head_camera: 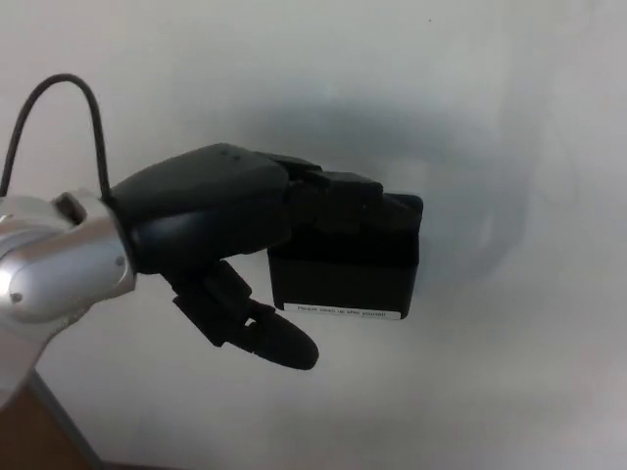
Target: A magnetic marker holder is on the left hand side of the white board, the robot put the index and middle finger into the opening of the container and pull off the magnetic holder and hand it to a human on the left hand side.
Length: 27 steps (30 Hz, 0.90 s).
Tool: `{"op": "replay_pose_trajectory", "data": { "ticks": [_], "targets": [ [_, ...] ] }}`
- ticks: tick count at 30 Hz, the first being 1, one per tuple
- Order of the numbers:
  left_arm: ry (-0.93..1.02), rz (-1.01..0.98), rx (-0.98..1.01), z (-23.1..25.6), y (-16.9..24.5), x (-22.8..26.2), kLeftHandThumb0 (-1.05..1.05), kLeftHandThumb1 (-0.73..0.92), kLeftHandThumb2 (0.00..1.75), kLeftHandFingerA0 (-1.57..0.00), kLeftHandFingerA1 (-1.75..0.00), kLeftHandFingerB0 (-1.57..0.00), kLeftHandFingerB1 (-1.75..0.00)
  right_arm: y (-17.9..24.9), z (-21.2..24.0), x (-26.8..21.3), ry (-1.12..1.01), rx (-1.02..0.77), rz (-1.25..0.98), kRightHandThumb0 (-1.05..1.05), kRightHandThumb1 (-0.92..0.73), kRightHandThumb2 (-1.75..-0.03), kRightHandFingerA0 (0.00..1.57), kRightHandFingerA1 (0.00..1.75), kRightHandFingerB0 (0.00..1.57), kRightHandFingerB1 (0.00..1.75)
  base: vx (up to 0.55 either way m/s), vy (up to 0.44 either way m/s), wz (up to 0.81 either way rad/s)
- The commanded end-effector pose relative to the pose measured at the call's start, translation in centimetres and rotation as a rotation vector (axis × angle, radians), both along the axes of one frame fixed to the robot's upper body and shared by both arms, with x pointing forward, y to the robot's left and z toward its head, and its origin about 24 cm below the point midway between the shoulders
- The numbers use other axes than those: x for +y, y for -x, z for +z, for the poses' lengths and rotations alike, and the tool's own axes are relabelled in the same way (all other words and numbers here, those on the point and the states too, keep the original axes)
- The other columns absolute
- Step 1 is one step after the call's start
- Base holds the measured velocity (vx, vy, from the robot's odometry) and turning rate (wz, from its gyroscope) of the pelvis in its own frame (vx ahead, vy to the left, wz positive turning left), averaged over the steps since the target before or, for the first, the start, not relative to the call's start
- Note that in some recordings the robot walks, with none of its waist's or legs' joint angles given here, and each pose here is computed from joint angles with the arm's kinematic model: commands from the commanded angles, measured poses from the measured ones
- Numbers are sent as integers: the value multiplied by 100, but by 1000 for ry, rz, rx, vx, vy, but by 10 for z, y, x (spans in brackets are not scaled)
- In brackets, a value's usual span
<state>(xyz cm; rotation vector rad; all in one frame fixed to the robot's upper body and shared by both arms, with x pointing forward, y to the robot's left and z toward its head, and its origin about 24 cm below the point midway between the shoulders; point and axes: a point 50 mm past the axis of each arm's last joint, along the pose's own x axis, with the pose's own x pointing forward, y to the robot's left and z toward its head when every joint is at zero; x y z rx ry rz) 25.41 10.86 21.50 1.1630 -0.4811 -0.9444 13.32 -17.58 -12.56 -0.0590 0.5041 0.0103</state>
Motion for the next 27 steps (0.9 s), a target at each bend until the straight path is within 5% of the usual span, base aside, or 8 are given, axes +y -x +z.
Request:
{"op": "replay_pose_trajectory", "data": {
  "ticks": [1, 19, 20, 24, 25, 27],
  "targets": [
    [-211, 145, 131, -12, -22, -1, -97, 64, 61, -24, -32, -19, -27, -2, 6, -9, -1, -64, -31, -57, -80, -64, 62, 51, 48, 40, 0, 0, 0],
    [-183, 291, 197, 0, -57, -3, -93, 61, 60, -21, -31, -17, -27, -7, 7, -9, 29, -78, -3, -60, -80, -65, 61, 49, 49, 40, 0, 0, 0],
    [-182, 297, 202, 1, -58, -4, -39, 15, 87, -1, -47, 0, -46, -7, 7, -9, 35, -79, 2, -61, -81, -65, 60, 49, 49, 40, 0, 0, 0],
    [-181, 303, 210, 1, -60, -5, -39, 15, 87, -1, -47, 0, -46, -7, 7, -9, 46, -82, 10, -61, -81, -65, 60, 49, 49, 40, 0, 0, 0],
    [-170, 299, 216, 4, -63, -8, -91, 49, 88, -23, -41, -8, -31, -8, 7, -9, 45, -81, 8, -60, -81, -65, 61, 49, 49, 40, 0, 0, 0],
    [-146, 290, 234, 7, -68, -15, -93, 49, 87, -29, -43, -9, -30, -10, 8, -9, 52, -83, 9, -60, -81, -65, 61, 49, 49, 41, 0, 0, 0]
  ]
}}
